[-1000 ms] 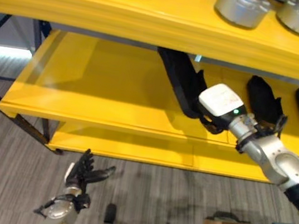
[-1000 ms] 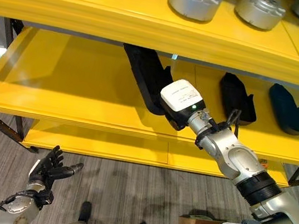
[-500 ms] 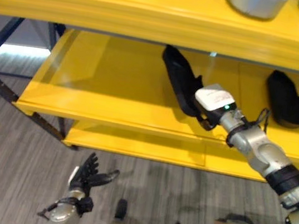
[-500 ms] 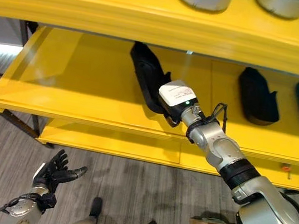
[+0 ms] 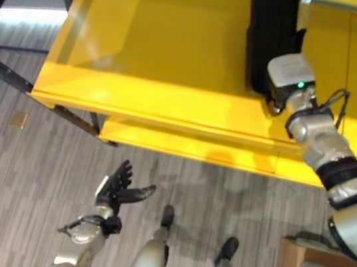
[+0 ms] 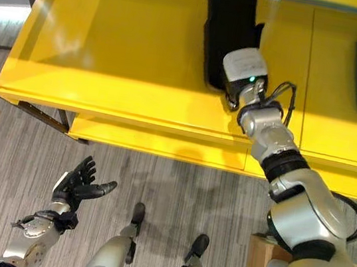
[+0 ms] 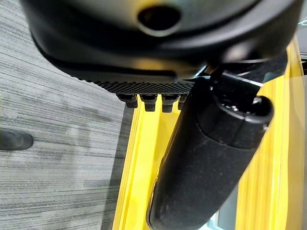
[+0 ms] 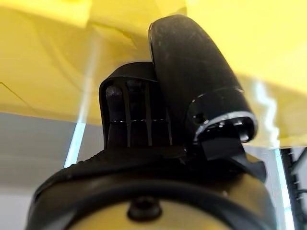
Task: Move parts from the plastic box to the shelf.
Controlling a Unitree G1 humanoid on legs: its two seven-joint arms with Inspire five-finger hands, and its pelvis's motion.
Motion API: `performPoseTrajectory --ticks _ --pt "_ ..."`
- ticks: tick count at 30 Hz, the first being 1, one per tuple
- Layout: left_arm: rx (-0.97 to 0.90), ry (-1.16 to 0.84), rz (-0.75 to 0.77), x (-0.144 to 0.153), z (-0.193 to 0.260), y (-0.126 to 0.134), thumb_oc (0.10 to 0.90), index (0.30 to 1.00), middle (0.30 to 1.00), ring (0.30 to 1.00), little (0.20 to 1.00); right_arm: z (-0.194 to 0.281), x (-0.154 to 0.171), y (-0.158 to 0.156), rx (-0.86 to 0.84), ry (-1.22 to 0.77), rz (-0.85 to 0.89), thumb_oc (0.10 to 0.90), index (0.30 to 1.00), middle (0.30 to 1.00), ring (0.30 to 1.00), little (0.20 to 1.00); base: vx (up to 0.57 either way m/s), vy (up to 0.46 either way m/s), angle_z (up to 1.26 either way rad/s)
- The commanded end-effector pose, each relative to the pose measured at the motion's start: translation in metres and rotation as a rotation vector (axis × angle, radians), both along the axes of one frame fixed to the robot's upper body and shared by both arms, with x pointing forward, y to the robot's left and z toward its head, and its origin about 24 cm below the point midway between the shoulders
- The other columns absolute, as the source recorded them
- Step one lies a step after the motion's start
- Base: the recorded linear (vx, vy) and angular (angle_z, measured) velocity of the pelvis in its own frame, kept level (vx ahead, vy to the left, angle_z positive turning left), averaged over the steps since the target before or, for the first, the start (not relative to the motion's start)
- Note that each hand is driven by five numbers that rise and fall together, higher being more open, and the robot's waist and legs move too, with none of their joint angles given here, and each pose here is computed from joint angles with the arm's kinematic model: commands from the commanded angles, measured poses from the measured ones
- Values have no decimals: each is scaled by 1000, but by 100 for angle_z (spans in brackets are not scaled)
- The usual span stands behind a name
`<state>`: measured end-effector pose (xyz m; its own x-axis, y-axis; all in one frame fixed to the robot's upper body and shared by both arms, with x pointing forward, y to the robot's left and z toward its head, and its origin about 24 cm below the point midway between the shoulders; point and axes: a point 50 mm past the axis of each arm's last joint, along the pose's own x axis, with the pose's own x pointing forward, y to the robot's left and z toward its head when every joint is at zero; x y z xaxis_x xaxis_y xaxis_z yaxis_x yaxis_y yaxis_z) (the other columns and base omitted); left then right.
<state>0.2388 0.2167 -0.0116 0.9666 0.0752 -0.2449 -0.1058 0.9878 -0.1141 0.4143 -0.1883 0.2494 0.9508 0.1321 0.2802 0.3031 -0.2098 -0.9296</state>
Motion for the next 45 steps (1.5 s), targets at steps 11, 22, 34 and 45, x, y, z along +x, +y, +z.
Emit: performPoseTrajectory --ticks 11,22,34,45 --pt "3 -183 -42 15 34 -8 900 1000 1000 1000 1000 48 1 4 -36 -149 -28 400 300 300 300 300 -1 3 0" --pt "-6 -173 -23 16 32 -6 900 1000 1000 1000 1000 42 0 16 -14 -133 24 400 300 300 300 300 0 0 0" --pt "19 -188 -42 20 38 -6 900 1000 1000 1000 1000 37 0 20 36 -102 53 400 300 300 300 300 0 0 0" --pt "28 -172 -27 18 35 0 900 1000 1000 1000 1000 36 0 22 46 -90 66 400 300 300 300 300 0 0 0"
